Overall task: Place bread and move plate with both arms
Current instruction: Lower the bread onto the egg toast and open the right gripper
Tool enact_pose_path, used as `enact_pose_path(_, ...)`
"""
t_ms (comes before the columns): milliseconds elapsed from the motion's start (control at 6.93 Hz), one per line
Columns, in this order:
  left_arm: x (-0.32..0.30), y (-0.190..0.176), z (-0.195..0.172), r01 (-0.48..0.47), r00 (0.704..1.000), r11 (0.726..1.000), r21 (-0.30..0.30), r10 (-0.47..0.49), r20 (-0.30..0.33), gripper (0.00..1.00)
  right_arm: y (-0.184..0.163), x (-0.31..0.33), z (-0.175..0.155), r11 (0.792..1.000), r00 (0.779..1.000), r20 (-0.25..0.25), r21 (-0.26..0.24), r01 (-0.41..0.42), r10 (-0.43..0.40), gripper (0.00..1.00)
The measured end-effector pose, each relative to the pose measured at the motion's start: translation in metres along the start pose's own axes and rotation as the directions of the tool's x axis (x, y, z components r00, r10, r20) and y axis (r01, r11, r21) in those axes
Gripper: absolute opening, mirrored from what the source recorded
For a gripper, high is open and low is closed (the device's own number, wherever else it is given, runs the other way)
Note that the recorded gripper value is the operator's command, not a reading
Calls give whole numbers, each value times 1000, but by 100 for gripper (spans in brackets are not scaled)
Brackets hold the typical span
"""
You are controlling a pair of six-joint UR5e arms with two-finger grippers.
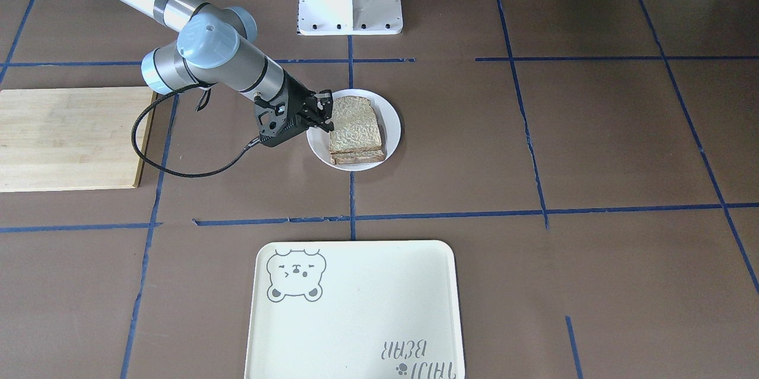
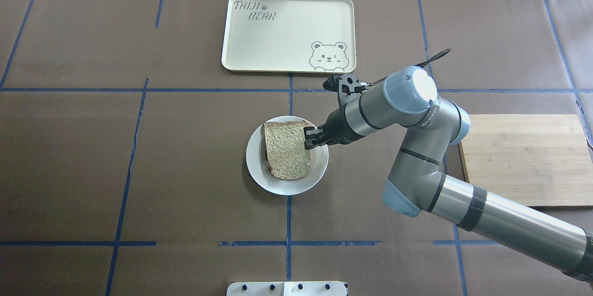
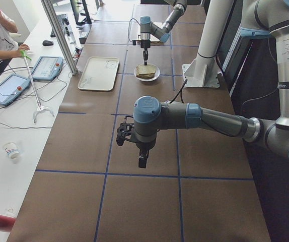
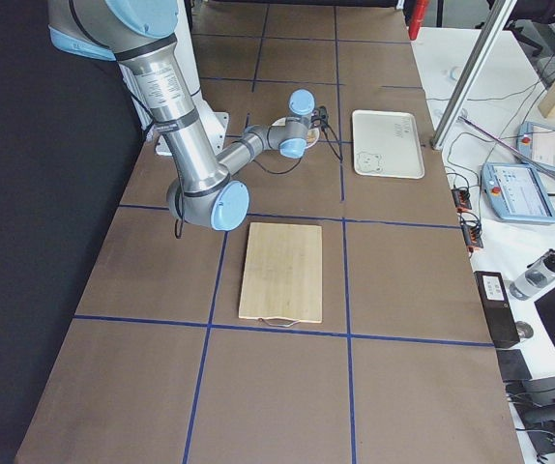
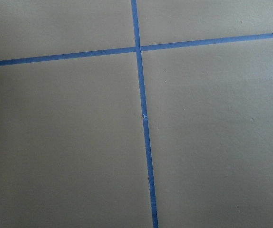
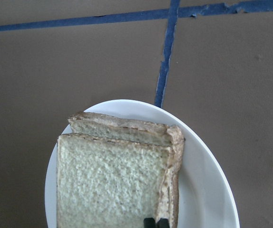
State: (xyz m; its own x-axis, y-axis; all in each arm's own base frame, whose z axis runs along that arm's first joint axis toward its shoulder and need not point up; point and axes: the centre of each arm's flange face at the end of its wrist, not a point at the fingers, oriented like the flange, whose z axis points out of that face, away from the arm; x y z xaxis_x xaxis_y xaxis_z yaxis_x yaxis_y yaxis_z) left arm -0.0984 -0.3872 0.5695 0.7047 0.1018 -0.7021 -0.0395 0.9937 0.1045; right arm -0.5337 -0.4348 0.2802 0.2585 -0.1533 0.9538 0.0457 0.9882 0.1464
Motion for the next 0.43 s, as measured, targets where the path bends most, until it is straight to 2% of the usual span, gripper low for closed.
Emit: enact_pose_path(433,2,2,-2,-3,1000,1000,3,3,2,100,-2,1,1,1000,1000,-6,9,-3,3,5)
